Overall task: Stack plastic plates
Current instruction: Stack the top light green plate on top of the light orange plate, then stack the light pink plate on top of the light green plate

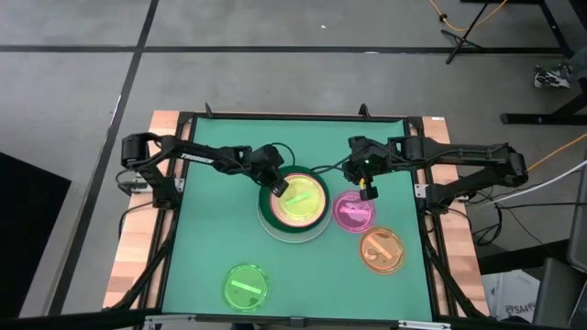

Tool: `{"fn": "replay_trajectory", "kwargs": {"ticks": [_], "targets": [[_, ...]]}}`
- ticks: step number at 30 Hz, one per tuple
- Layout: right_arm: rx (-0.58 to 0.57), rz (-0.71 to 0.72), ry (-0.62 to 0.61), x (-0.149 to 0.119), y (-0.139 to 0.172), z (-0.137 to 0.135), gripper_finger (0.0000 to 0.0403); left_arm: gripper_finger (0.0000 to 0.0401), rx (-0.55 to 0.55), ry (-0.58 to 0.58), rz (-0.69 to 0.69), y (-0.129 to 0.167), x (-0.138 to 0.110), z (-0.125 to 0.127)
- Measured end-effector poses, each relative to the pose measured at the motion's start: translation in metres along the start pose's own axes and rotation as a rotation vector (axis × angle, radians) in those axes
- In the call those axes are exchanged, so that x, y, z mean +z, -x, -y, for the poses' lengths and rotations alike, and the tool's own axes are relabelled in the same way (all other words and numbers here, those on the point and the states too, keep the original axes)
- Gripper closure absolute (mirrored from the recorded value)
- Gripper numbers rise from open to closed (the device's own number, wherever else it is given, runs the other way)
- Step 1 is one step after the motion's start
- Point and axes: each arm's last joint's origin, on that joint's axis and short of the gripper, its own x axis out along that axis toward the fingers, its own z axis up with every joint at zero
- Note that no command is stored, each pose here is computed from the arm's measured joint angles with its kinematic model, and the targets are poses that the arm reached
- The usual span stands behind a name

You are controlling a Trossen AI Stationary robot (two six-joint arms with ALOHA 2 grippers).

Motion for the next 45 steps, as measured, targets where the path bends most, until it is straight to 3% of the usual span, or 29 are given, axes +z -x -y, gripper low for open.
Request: {"fn": "replay_trajectory", "kwargs": {"ticks": [5,14,20,32,38,45], "targets": [[0.0,0.0,-0.001,0.0,0.0,0.0,0.0301,0.0395,0.0,0.003,0.0,0.0,0.0,0.0],[0.0,-0.001,-0.002,0.0,0.0,0.0,0.0301,0.0343,0.016,0.004,0.012,0.0,0.0,0.0],[0.004,-0.008,-0.002,-0.001,0.0,0.0,0.0301,0.0338,-0.021,-0.025,-0.005,0.003,0.001,0.002],[0.017,-0.187,-0.005,-0.018,-0.002,-0.006,0.0301,0.0337,-0.119,-0.139,0.093,0.049,0.008,0.021],[0.136,-0.258,0.001,-0.04,-0.025,-0.016,0.0301,0.0337,-0.169,-0.192,0.146,0.07,0.006,0.033],[0.277,-0.241,-0.116,-0.074,-0.057,-0.011,0.0301,0.0337,-0.199,-0.22,0.154,0.076,0.001,0.042]]}}
